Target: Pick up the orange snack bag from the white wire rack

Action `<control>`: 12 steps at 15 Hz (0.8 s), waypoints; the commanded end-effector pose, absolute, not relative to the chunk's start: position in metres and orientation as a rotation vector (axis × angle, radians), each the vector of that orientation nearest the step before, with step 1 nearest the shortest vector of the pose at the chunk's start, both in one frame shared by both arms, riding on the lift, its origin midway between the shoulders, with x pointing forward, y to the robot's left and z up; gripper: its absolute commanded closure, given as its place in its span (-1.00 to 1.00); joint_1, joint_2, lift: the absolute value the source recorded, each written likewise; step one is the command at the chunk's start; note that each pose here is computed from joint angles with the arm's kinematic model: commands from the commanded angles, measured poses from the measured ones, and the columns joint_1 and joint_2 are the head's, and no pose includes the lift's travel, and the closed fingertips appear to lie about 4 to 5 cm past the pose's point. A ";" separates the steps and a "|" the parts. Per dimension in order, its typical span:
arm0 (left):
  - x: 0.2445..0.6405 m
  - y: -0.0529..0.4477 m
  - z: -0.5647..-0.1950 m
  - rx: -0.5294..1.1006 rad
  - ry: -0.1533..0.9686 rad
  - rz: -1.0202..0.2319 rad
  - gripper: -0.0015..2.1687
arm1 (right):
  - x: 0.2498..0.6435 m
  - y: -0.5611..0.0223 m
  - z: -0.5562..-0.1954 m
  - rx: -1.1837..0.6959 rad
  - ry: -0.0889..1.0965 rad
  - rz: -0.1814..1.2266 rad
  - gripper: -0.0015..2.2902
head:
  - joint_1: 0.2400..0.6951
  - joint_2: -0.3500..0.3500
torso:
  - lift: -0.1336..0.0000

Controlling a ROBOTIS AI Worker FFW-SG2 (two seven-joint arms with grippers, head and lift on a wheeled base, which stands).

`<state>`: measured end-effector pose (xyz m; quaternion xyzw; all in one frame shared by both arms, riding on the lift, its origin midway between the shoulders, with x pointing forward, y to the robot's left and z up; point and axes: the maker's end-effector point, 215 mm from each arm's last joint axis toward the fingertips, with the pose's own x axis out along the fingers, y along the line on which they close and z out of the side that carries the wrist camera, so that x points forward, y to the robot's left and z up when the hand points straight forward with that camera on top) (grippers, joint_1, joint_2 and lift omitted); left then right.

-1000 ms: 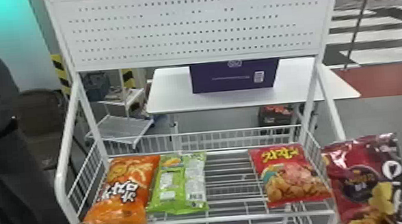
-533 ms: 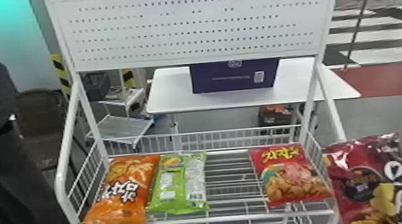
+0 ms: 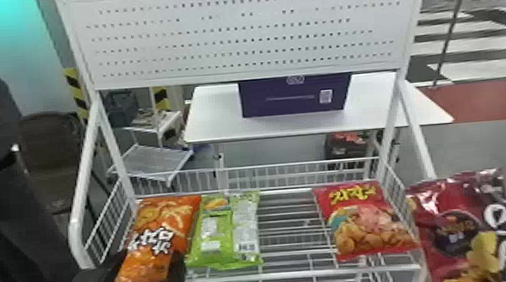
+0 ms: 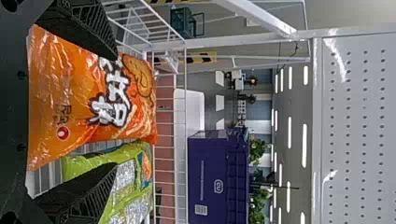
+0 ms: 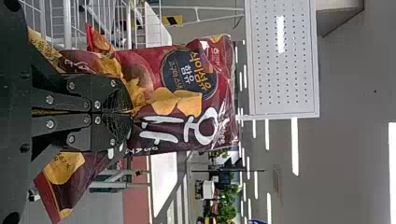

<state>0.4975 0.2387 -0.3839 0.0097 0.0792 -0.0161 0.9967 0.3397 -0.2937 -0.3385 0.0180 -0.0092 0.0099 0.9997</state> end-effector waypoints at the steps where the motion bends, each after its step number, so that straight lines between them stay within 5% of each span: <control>1: 0.523 0.231 -0.395 0.034 0.193 -0.045 -0.93 | 0.340 -0.294 -0.337 0.035 -0.021 0.019 0.83 | 0.14 0.00 | 1.00; 10: 0.552 0.256 -0.433 0.045 0.309 -0.010 -0.92 | 0.344 -0.297 -0.341 0.038 -0.019 0.011 0.83 | 0.14 0.00 | 1.00; 12: 0.555 0.258 -0.431 0.042 0.307 -0.006 -0.70 | 0.344 -0.297 -0.342 0.037 -0.018 0.011 0.83 | 0.14 0.00 | 1.00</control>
